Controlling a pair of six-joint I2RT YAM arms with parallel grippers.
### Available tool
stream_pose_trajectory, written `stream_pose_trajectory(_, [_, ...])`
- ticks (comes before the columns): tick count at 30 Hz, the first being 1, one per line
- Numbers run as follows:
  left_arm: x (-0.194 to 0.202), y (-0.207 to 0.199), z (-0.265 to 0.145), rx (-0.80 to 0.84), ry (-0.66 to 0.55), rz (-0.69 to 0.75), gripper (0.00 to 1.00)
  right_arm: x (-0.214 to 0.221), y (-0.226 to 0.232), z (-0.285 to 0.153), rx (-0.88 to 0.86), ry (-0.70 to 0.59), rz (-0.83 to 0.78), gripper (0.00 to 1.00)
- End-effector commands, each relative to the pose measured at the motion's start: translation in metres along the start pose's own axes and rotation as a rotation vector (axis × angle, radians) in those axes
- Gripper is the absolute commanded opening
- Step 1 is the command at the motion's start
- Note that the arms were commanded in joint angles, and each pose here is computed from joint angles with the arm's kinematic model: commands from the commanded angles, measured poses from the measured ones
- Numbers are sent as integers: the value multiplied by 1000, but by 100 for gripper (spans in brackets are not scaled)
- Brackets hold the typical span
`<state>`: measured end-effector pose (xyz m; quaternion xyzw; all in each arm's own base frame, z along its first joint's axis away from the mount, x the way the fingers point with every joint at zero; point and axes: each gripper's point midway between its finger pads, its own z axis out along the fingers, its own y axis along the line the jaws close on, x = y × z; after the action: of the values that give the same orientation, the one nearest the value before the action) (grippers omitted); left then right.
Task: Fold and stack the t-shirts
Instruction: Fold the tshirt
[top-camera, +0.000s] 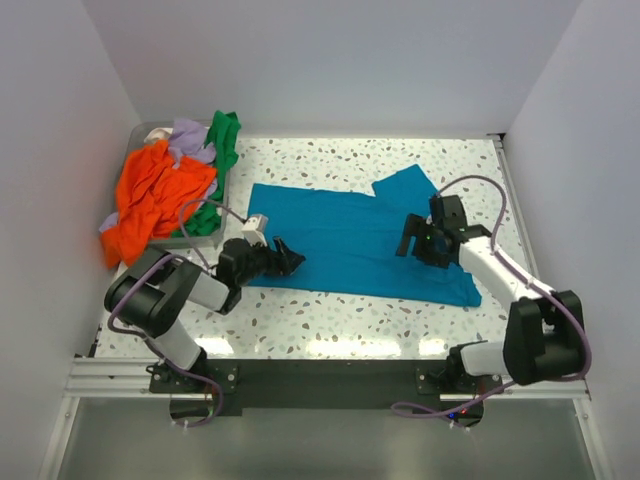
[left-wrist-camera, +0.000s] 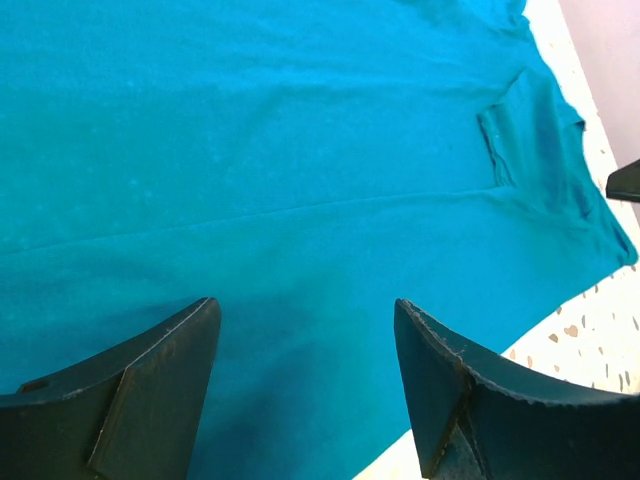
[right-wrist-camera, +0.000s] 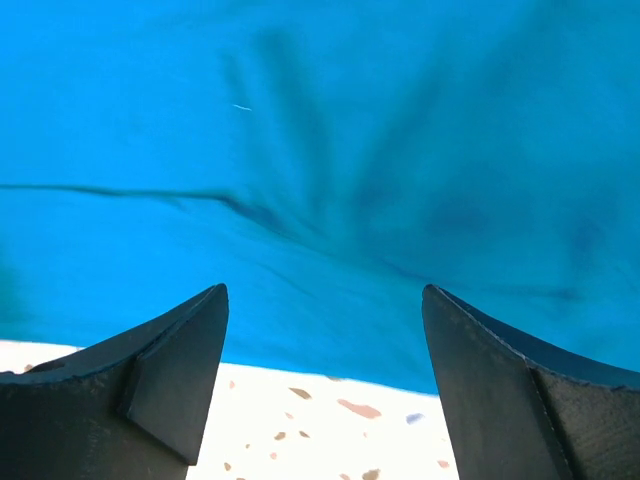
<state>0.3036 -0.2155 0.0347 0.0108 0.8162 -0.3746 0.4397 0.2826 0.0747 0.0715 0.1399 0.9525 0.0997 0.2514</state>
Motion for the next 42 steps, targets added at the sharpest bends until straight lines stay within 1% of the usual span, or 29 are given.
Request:
stream_pose_trajectory(1, [-4, 9, 5, -76, 34, 37, 76, -25, 45, 13, -110, -43, -60, 82])
stream_pose_trajectory(3, [-9, 11, 9, -91, 28, 54, 76, -24, 57, 28, -125, -15, -65, 82])
stream_pose_trajectory(5, [-15, 12, 17, -97, 17, 67, 76, -31, 65, 36, -133, -24, -69, 81])
stream_pose_trajectory(6, [-10, 17, 21, -109, 37, 68, 76, -25, 63, 48, -114, 6, -70, 81])
stream_pose_trajectory(7, [-13, 18, 25, -111, 35, 71, 76, -24, 62, 53, -102, 15, -66, 81])
stream_pose_trajectory(11, [3, 24, 28, -110, 76, 49, 76, -8, 43, 71, -13, 77, -50, 81])
stream_pose_trajectory(15, [15, 29, 20, -124, 94, 36, 76, 19, 20, 76, 76, 138, -15, 80])
stream_pose_trajectory(17, [23, 30, 13, -126, 108, 25, 76, 33, 11, 75, 97, 163, 2, 80])
stream_pose_trajectory(21, [36, 29, 2, -119, 126, 5, 76, 47, 2, 65, 109, 170, 23, 80])
stream_pose_trajectory(22, [44, 30, -3, -124, 140, -1, 76, 49, -4, 61, 136, 167, 22, 80])
stream_pose_trajectory(29, [59, 24, -22, -118, 147, -30, 76, 52, -15, 31, 150, 112, 30, 81])
stream_pose_trajectory(36, [85, 11, -39, -103, 190, -33, 76, 66, -22, 18, 144, 122, 34, 81])
stream_pose_trajectory(38, [87, 6, -42, -91, 189, -37, 76, 69, -25, 16, 150, 126, 33, 81])
stream_pose_trajectory(39, [92, 4, -46, -84, 200, -36, 76, 69, -26, 15, 152, 123, 32, 81])
stream_pose_trajectory(42, [91, -1, -48, -75, 192, -33, 76, 59, -25, 9, 162, 101, 17, 81])
